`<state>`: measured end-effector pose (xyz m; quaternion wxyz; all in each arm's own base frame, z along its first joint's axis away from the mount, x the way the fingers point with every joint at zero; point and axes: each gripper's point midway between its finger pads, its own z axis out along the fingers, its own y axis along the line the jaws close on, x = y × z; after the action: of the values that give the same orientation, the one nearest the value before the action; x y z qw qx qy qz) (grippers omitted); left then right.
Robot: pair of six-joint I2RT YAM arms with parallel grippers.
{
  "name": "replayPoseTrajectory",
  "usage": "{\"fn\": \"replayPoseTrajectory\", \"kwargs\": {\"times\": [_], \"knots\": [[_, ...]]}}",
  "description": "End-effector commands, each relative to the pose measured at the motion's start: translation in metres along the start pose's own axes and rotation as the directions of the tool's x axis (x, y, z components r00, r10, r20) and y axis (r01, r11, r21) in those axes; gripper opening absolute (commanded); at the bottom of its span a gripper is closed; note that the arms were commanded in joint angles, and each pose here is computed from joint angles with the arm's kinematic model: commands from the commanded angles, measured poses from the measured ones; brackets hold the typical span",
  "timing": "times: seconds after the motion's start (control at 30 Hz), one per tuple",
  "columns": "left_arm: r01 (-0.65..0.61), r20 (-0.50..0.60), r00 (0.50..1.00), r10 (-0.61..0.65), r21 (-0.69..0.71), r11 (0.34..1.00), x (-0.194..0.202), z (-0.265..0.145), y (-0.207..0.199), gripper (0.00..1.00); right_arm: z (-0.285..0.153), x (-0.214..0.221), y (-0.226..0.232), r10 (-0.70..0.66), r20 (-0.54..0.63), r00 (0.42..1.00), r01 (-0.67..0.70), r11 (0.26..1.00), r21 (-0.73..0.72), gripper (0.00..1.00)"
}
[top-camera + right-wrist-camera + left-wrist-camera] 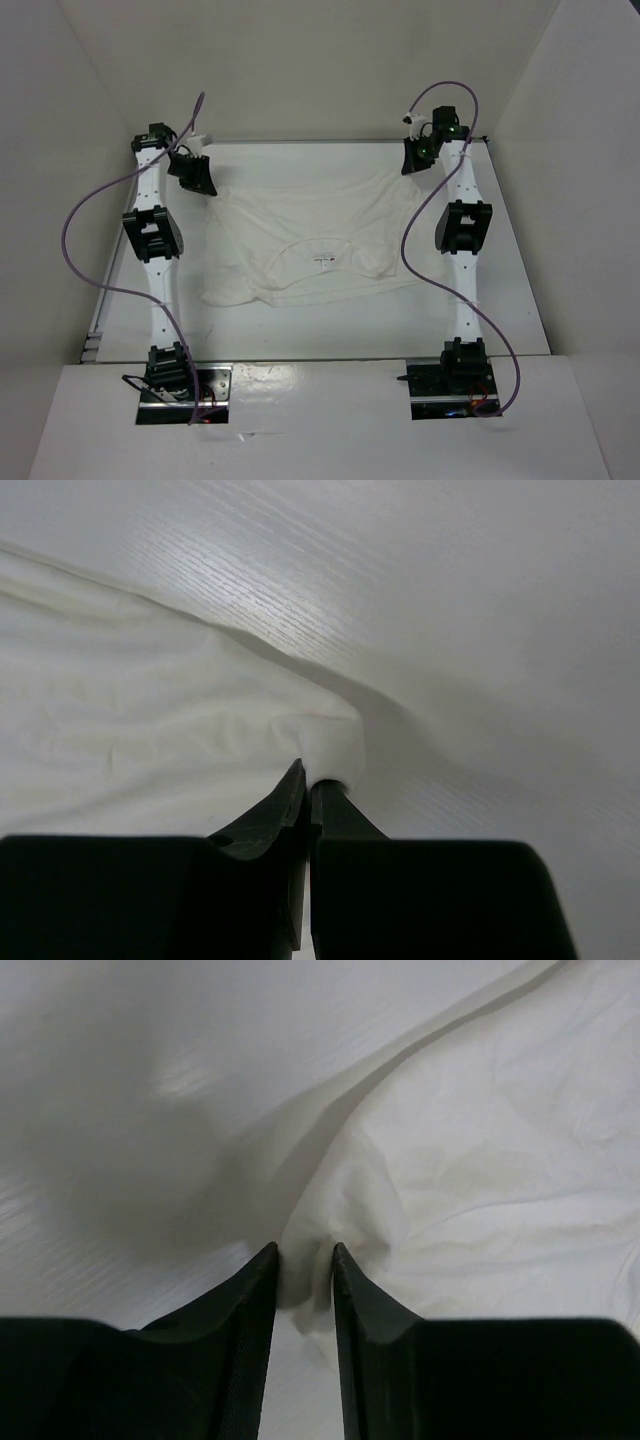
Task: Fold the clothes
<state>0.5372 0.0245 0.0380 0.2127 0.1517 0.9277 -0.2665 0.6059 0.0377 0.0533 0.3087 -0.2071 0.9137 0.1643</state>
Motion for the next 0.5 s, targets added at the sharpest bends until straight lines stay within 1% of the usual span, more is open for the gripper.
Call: {"fn": "replayPoseTrajectory", "kwargs": {"times": [0.0,0.03,0.07,0.1,0.2,0.23,0.27,0.33,0.47], "knots": [[0.020,0.052,0.998,-0.018,-0.028,0.999,-0.011,-0.014,0.009,0.37,-0.020,-0.023,0.019,-0.044,0.036,0.998,0.045,0.999,-0.015,0.03],[0.025,0.059,0.998,-0.023,-0.031,0.999,-0.014,-0.017,0.007,0.40,-0.020,-0.023,0.019,-0.044,0.036,0.998,0.045,0.999,-0.015,0.03],[0.024,0.064,0.998,-0.023,-0.020,1.000,-0.015,-0.017,0.005,0.51,-0.020,-0.023,0.019,-0.044,0.036,0.998,0.045,0.999,-0.015,0.03],[0.013,0.078,0.997,-0.010,-0.027,1.000,-0.019,-0.019,0.005,0.56,-0.020,-0.023,0.019,-0.044,0.036,0.998,0.045,0.999,-0.015,0.03],[0.022,0.090,0.996,-0.019,-0.034,0.999,-0.020,-0.024,0.009,0.65,-0.018,-0.024,0.024,-0.051,0.035,0.998,0.052,0.998,-0.021,0.03],[0.022,0.090,0.996,-0.019,-0.034,0.999,-0.020,-0.024,0.009,0.67,-0.018,-0.024,0.024,-0.051,0.035,0.998,0.052,0.998,-0.021,0.03],[0.007,0.101,0.995,-0.004,-0.027,1.000,-0.025,-0.032,0.002,0.71,-0.018,-0.024,0.024,-0.051,0.035,0.998,0.052,0.998,-0.021,0.03],[0.013,0.098,0.995,-0.012,-0.010,1.000,-0.023,-0.030,0.000,0.72,-0.018,-0.024,0.024,-0.051,0.035,0.998,0.052,0.998,-0.021,0.03],[0.023,0.105,0.994,-0.024,0.010,1.000,-0.022,-0.031,0.000,0.72,-0.018,-0.024,0.024,-0.051,0.035,0.998,0.052,0.998,-0.021,0.03]]}}
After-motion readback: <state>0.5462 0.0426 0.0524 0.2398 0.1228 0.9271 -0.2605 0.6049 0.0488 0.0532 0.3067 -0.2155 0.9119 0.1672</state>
